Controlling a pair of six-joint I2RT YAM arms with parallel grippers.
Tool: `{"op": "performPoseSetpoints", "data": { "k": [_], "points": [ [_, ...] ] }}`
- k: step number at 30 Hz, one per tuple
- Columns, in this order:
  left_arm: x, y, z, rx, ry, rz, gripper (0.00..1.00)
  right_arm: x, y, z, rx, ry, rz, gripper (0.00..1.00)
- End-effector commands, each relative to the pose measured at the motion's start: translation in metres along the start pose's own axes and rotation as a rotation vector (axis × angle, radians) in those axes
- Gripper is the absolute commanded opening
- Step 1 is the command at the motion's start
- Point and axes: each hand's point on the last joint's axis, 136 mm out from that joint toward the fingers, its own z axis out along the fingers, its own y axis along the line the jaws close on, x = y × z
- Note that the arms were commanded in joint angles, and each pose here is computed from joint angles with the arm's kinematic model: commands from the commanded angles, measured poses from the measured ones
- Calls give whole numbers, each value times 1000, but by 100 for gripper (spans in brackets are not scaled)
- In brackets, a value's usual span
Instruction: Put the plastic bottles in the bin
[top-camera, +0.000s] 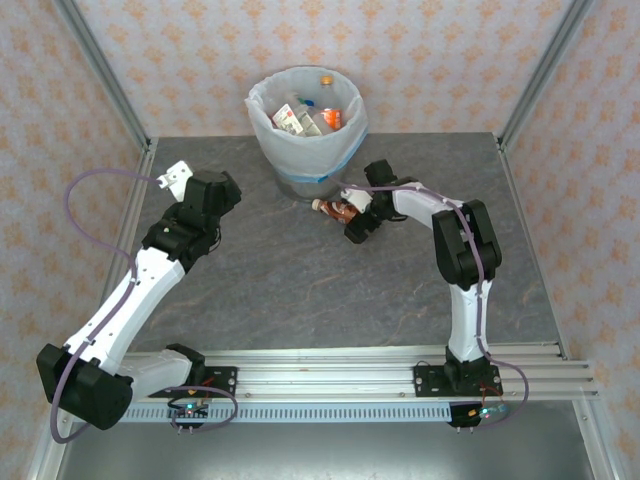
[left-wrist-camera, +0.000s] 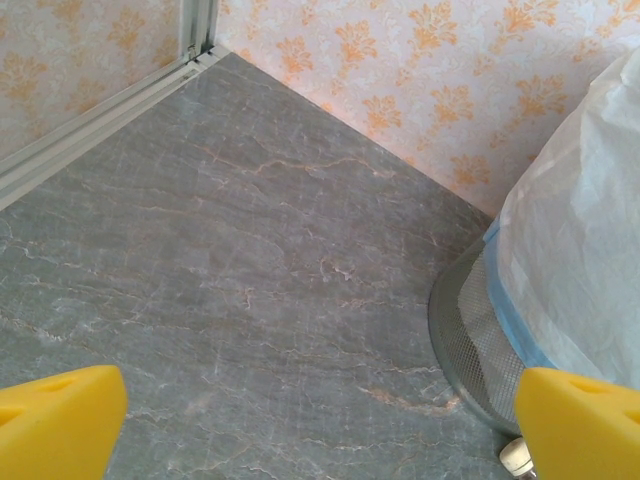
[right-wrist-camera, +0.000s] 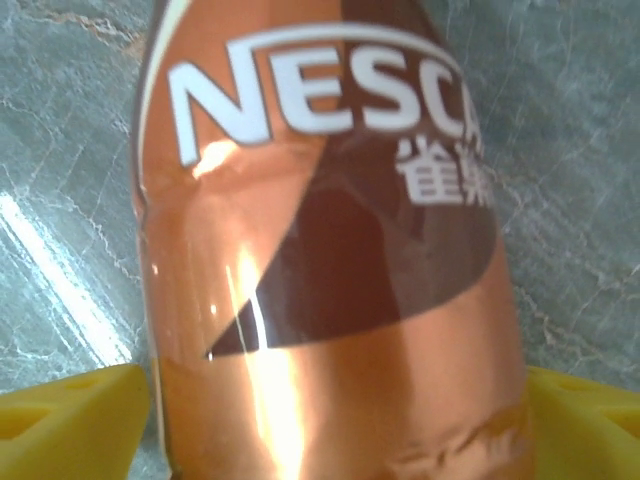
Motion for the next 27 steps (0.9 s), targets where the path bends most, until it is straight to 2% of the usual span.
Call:
{"op": "performPoseSetpoints", "data": {
  "k": [1, 6, 20, 27],
  "points": [
    [3, 13, 3, -55, -6, -4, 100, -10, 2, 4, -7, -19, -60, 88],
    [6, 12, 6, -56, 2, -4, 100, -10, 1, 7, 14, -14, -79, 86],
    [9, 8, 12, -49, 14, -11, 100, -14, 7, -9, 15, -33, -79, 58],
    [14, 11, 12, -58, 30, -3, 100, -6, 6, -22, 69, -35, -82, 52]
  ]
}}
